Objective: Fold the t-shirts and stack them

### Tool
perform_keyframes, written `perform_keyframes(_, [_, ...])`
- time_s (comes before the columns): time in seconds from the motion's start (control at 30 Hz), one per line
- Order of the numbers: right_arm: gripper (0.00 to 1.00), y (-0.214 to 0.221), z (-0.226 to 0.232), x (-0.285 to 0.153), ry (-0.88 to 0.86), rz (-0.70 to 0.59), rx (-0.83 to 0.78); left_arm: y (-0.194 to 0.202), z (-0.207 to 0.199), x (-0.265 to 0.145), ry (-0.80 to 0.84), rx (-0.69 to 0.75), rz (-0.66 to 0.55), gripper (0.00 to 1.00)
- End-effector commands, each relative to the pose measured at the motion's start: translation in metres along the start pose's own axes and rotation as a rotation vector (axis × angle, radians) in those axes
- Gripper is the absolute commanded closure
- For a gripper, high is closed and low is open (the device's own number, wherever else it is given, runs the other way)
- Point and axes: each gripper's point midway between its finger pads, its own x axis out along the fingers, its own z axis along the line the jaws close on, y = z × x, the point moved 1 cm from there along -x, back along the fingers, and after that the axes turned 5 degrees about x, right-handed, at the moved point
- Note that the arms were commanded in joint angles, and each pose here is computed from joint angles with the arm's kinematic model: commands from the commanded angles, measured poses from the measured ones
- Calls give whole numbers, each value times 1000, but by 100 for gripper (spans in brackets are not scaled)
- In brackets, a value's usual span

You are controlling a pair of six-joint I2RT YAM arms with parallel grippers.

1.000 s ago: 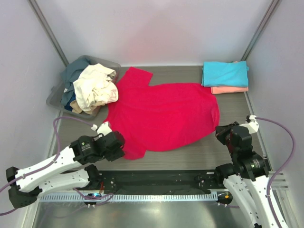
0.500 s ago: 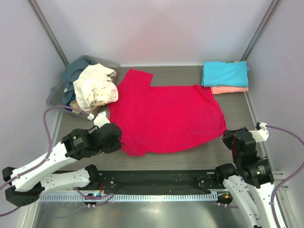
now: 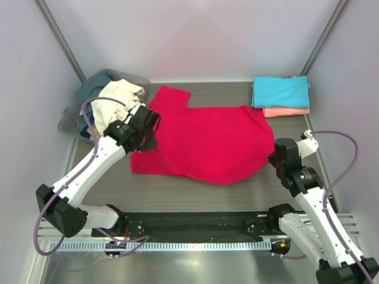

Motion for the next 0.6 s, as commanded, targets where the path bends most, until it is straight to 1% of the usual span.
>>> perform_keyframes(0.0, [99, -25, 27, 13, -26, -102, 7, -43, -17, 4, 94, 65, -79, 100])
perform_keyframes(0.03, [99, -26, 28, 17, -18, -106, -2, -48, -17, 16, 92, 55, -53, 100])
perform_keyframes(0.1, [99, -25, 31, 29, 6, -108, -16, -62, -19, 21, 97, 81, -60, 100])
perform_keyframes(0.23, [99, -26, 29, 51, 52, -107, -22, -78, -19, 47, 67, 105, -14, 100])
perform_keyframes(0.3, [99, -29, 26, 63, 70, -100, -1, -89, -19, 51, 60, 108, -26, 100])
perform_keyframes(0.57, [99, -19, 23, 113, 122, -30, 5, -105, -12, 96, -17, 99, 28, 100])
